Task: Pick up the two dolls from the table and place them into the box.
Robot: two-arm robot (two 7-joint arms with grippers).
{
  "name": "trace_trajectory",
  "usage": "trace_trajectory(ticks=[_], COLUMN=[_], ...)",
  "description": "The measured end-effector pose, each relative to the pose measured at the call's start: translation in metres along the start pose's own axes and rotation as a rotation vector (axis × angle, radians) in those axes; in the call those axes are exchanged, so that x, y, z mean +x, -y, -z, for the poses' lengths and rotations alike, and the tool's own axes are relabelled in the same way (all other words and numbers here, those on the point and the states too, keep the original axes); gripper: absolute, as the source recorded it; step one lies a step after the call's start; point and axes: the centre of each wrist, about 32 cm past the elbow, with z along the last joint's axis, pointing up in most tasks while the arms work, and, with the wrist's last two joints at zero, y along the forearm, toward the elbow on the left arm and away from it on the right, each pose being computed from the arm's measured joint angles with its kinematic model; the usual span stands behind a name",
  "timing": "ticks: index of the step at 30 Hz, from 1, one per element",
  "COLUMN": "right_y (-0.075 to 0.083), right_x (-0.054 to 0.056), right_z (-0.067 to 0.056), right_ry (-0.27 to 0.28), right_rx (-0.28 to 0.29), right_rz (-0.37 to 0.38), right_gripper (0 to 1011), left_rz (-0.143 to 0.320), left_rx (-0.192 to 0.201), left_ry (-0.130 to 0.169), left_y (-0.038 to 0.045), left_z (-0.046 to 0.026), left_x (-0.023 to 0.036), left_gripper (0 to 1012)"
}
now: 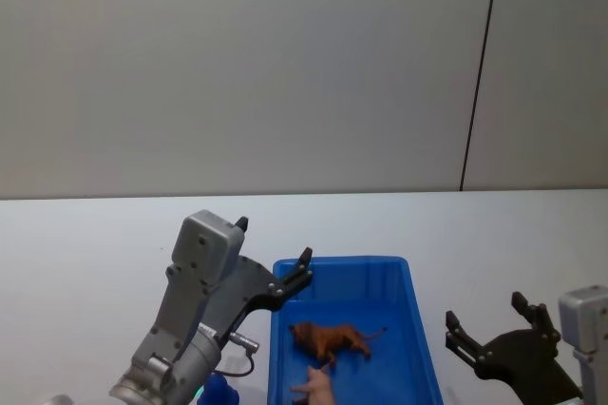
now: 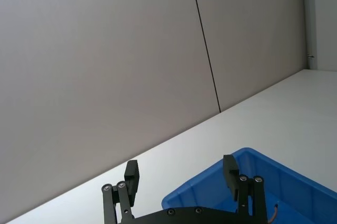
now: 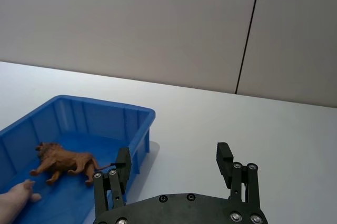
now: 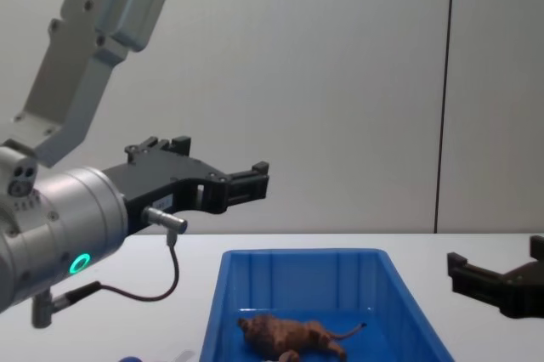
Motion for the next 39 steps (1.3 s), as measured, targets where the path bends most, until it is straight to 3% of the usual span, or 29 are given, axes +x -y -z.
trace_trajectory(ticks=[8,21,33,39], right_y=[0.005,0.009,0.010,0.010], right_x=[0.002,0.003,0.003,0.003], right_z=[0.001,0.002,0.003,0.003], right_ry=[0.001,0.003,0.003,0.003], right_rx=[0.000,-0.002,-0.002,-0.002], right_rz=[0.030,0.054,0.062,0.063], right_gripper=[1001,1001,1001,1001], left_rz=[-0.008,-0.029,-0.054,-0.058], left_rx=[0.050,0.172,0.294,0.330], left_ry=[-0.029,-0.072,-0.100,-0.110], left_y=[-0.0099,-0.0324,-0.0520,-0.0556], left_z=[-0.0007,0.0006,0.0129,0.0192], left_x=[0.0037,0.0140,0.0233,0.0259], left_gripper=[1003,1003,1003,1003])
